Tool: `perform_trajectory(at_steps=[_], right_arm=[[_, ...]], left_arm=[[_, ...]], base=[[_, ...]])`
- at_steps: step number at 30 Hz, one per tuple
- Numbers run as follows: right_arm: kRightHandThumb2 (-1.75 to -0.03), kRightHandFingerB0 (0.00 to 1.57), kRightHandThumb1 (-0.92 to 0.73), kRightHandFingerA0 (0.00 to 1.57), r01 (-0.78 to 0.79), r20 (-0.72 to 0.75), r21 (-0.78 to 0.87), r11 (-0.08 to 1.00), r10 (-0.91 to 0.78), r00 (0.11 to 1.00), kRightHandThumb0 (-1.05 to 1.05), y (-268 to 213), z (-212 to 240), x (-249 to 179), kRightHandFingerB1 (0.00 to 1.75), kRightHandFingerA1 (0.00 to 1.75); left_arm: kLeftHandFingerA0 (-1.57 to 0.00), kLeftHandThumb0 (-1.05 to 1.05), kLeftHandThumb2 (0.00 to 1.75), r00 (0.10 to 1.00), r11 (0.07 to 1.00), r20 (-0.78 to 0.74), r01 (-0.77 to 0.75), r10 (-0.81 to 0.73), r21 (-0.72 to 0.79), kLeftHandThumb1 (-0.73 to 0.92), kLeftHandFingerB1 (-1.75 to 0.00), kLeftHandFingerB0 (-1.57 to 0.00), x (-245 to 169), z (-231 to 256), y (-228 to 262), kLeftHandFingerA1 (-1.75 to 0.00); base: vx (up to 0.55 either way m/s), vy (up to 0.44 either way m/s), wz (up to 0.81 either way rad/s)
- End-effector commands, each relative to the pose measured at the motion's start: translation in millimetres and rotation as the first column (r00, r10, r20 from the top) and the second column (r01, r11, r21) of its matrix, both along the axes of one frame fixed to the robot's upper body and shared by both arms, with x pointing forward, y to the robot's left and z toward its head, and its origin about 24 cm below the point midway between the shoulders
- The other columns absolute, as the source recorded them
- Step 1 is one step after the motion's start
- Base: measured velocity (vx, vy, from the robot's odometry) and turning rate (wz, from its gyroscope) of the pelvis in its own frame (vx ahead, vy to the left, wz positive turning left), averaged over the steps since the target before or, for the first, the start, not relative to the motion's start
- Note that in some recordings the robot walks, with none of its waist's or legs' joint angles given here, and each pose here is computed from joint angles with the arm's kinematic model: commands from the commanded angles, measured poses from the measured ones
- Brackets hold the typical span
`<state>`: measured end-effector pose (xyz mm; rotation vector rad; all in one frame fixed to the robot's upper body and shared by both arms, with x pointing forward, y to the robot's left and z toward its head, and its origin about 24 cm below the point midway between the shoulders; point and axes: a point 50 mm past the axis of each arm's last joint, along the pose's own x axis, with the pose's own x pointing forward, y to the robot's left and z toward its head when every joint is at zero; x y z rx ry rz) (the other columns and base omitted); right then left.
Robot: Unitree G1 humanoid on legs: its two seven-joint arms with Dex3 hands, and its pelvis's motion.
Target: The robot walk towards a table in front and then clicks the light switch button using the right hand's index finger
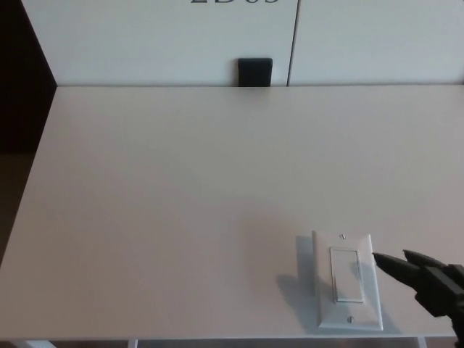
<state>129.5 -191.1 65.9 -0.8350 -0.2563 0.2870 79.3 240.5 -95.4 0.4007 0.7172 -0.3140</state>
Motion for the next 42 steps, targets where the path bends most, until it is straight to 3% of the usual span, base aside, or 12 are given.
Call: perform_trajectory(at_steps=[1,5,7,10,12,16,23,26,29,30,39,42], right_arm=[[-0.6,0.22,-0.59,0.06,0.07,0.046,-0.334,0.94,-0.057,0.997,-0.56,6,-25,20,0.3,0.21],[-0.61,0.2,-0.61,0.02,0.075,0.075,-0.407,0.911,-0.048,0.996,-0.59,10,-28,21,0.29,0.18],[-0.84,0.12,-0.49,0.0,0.069,0.071,-0.436,0.897,-0.043,0.997,-0.64,12,-29,20,0.39,0.16],[-0.83,0.1,-0.5,0.0,0.062,0.06,-0.465,0.883,-0.038,0.997,-0.7,14,-32,18,0.37,0.09],[-0.81,0.16,-0.52,0.0,0.057,0.048,-0.499,0.864,-0.038,0.998,-0.77,14,-36,16,0.36,0.0],[-0.81,0.15,-0.51,0.0,0.064,0.054,-0.529,0.846,-0.041,0.998,-0.78,15,-41,16,0.34,0.0],[-0.84,0.17,-0.53,0.0,0.07,0.065,-0.587,0.806,-0.039,0.997,-0.81,18,-42,14,0.33,0.0],[-0.83,0.16,-0.52,0.0,0.075,0.069,-0.592,0.802,-0.042,0.997,-0.8,19,-44,12,0.33,0.0],[-0.82,0.15,-0.51,0.0,0.072,0.054,-0.61,0.789,-0.05,0.997,-0.79,20,-47,12,0.33,0.0],[-0.83,0.17,-0.51,0.0,0.07,0.048,-0.613,0.787,-0.051,0.998,-0.8,20,-48,11,0.33,0.0],[-0.82,0.15,-0.51,0.0,0.077,0.054,-0.644,0.761,-0.055,0.997,-0.8,22,-49,9,0.32,0.0],[-0.83,0.15,-0.52,0.0,0.08,0.053,-0.641,0.764,-0.06,0.997,-0.8,23,-48,8,0.33,0.0]], left_arm=[[-0.33,-0.66,0.71,0.999,0.999,-0.035,0.017,-0.016,0.041,0.45,-0.68,-0.38,-3,2,9,-1.02],[-0.46,-0.67,0.98,0.998,0.996,-0.032,0.047,-0.044,0.076,0.37,-0.67,-0.34,1,4,9,-0.86],[-0.34,-0.66,0.71,0.999,0.997,-0.037,0.041,-0.038,0.071,0.46,-0.67,-0.37,1,3,10,-0.98],[-0.42,-0.68,0.96,0.999,0.997,-0.039,0.036,-0.033,0.065,0.36,-0.67,-0.35,0,2,11,-0.85],[-0.35,-0.67,0.71,0.999,0.996,-0.04,0.031,-0.028,0.078,0.46,-0.68,-0.37,1,2,11,-0.99],[-0.44,-0.65,0.95,0.999,0.996,-0.035,0.039,-0.036,0.085,0.35,-0.66,-0.34,2,4,10,-0.83],[-0.33,-0.65,0.71,0.999,0.997,-0.031,0.029,-0.027,0.065,0.46,-0.66,-0.37,4,8,10,-0.96],[-0.41,-0.65,0.95,0.999,0.997,-0.035,0.032,-0.029,0.064,0.35,-0.67,-0.36,5,7,10,-0.83],[-0.33,-0.63,0.7,0.999,0.998,-0.035,0.026,-0.023,0.064,0.44,-0.67,-0.38,5,7,10,-0.98],[-0.4,-0.64,0.94,0.999,0.998,-0.034,0.026,-0.024,0.063,0.35,-0.66,-0.37,4,6,10,-0.8],[-0.4,-0.65,0.95,0.999,0.997,-0.035,0.036,-0.033,0.073,0.35,-0.67,-0.36,5,5,10,-0.82],[-0.32,-0.64,0.7,0.999,0.996,-0.038,0.039,-0.036,0.079,0.44,-0.65,-0.37,6,5,10,-0.95]], base=[[0.0,0.0,0.0],[0.0,0.0,0.0],[0.0,0.0,0.0],[0.0,0.0,0.0],[0.0,0.0,0.0],[0.0,0.0,0.0],[0.0,0.0,0.0],[0.0,0.0,0.0],[0.0,0.0,0.0],[0.0,0.0,0.0],[0.0,0.0,0.0],[0.0,0.0,0.0]])
